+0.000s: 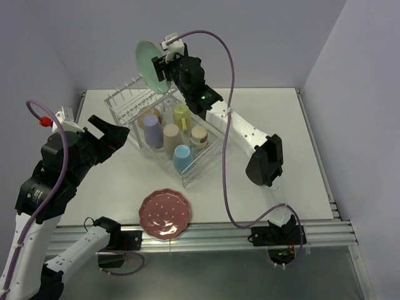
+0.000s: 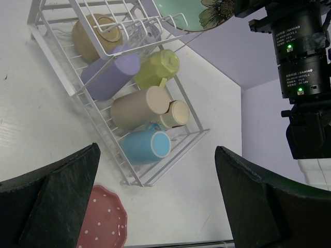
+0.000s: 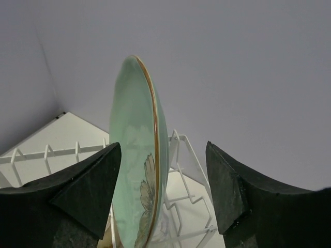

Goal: Load the mixed dishes into the dish rack

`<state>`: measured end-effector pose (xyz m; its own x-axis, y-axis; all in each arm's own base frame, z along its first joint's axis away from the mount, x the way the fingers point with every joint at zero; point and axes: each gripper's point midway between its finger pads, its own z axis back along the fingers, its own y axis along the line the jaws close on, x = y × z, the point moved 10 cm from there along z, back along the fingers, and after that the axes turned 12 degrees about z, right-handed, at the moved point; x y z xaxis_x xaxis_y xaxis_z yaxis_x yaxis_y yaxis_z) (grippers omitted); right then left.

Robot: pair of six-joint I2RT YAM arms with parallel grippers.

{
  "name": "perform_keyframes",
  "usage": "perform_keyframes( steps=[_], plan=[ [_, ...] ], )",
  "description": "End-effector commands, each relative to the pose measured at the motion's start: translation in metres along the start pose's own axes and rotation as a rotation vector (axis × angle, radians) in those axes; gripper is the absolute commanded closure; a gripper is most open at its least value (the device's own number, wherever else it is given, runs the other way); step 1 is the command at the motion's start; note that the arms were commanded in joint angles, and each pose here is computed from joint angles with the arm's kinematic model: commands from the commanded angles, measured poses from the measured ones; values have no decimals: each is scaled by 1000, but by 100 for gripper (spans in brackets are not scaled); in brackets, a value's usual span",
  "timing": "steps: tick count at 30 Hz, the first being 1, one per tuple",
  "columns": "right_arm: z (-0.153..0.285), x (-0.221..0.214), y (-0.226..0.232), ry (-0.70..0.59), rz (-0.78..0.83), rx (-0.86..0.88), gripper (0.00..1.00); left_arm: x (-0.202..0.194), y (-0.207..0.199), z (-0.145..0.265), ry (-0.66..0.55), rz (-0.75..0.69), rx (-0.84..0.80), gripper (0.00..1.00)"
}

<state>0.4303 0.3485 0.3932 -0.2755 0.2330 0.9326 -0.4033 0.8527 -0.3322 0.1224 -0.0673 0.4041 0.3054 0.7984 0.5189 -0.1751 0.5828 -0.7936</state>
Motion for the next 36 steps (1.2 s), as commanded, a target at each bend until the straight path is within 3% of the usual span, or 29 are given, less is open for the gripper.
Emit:
perform_keyframes(
  steps=[1,7,15,18,20,25,27,28,29,36],
  plan=[
    [17,39,-25,-88,-26,-73,23,-2,5,-2,-8,10,35,1],
    [47,51,-41,-60,-38,-134,1,-10,24,-9,10,2,181,1],
    [110,46,-55,66,-145,-173,0,-33,48,-29,132,38,430,1],
    [142,46,-50,161,-327,-106,0,-46,56,-42,222,31,526,1],
    [167,30,-38,298,-373,-32,0,-52,56,-46,272,48,524,1],
    [264,20,-8,466,-630,218,0,-51,45,-43,249,166,422,1],
    [309,-21,9,590,-752,293,0,-49,39,-40,220,228,348,2],
    [317,-10,3,551,-798,288,0,-50,41,-39,223,245,348,2],
    [337,-28,9,570,-835,335,0,-51,40,-39,224,263,335,3],
    [372,-92,47,806,-978,413,11,-62,54,-37,281,308,414,7]
  ],
)
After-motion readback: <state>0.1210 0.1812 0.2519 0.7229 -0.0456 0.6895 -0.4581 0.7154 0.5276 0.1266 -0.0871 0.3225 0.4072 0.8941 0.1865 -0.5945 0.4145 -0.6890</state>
